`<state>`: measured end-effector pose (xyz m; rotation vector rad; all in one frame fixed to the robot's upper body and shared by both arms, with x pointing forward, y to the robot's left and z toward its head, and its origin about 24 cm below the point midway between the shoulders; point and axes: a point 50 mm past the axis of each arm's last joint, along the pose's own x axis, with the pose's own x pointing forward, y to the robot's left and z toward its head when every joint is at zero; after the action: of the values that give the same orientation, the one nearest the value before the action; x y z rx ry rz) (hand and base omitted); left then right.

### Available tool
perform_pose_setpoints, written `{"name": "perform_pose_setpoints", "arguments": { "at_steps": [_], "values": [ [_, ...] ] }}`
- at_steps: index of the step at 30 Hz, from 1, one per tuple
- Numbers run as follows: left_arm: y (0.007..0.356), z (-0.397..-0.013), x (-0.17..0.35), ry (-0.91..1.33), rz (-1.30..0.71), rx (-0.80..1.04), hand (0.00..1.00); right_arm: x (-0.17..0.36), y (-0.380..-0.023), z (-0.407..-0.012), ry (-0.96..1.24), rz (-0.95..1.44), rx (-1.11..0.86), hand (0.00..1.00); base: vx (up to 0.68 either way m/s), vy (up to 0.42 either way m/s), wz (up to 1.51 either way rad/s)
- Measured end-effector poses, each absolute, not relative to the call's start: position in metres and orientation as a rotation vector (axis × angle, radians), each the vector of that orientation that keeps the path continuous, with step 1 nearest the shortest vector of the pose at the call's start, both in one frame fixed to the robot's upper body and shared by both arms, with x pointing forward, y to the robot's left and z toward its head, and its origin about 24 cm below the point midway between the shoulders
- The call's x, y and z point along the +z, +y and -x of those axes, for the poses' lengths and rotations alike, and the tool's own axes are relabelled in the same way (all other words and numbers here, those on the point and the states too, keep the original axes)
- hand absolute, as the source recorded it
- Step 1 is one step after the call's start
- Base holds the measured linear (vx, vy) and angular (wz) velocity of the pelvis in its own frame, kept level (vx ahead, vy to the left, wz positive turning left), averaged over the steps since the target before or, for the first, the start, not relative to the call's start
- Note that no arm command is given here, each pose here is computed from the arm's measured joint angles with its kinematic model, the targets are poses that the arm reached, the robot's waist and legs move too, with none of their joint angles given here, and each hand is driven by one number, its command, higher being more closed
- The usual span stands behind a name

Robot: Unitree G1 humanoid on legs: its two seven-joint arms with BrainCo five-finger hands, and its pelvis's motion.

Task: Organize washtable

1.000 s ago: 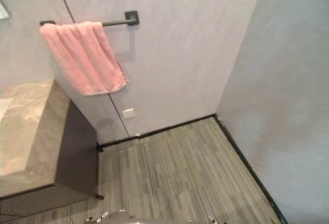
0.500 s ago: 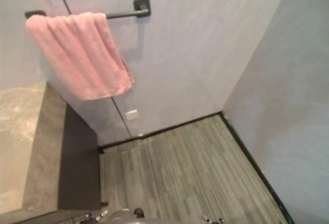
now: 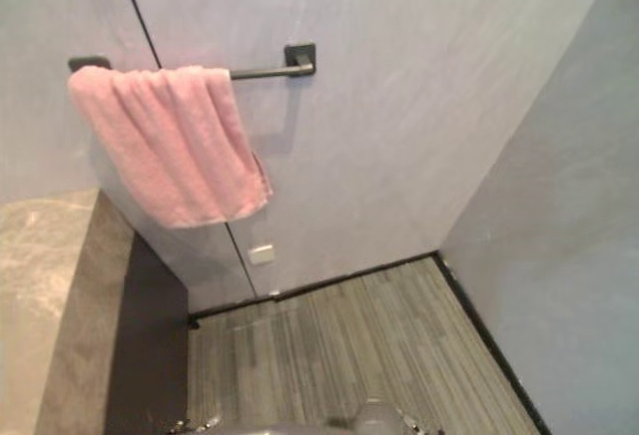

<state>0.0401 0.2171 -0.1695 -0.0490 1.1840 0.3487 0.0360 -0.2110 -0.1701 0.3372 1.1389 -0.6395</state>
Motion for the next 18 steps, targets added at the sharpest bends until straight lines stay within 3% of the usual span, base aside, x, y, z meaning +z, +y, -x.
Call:
{"name": "perform_pose_setpoints", "arguments": {
  "at_steps": [8,18],
  "values": [
    [0.203,-0.035,-0.173,1.208,0.08,0.339,0.0,-0.17,-0.221,-0.031,1.175,-0.283,-0.624,0.0,0.08,-0.161,0.45],
    [0.218,-0.031,-0.171,1.215,0.035,0.348,0.0,-0.174,-0.208,-0.023,1.234,-0.257,-0.555,0.0,-0.01,0.021,0.22]
  ]
}}
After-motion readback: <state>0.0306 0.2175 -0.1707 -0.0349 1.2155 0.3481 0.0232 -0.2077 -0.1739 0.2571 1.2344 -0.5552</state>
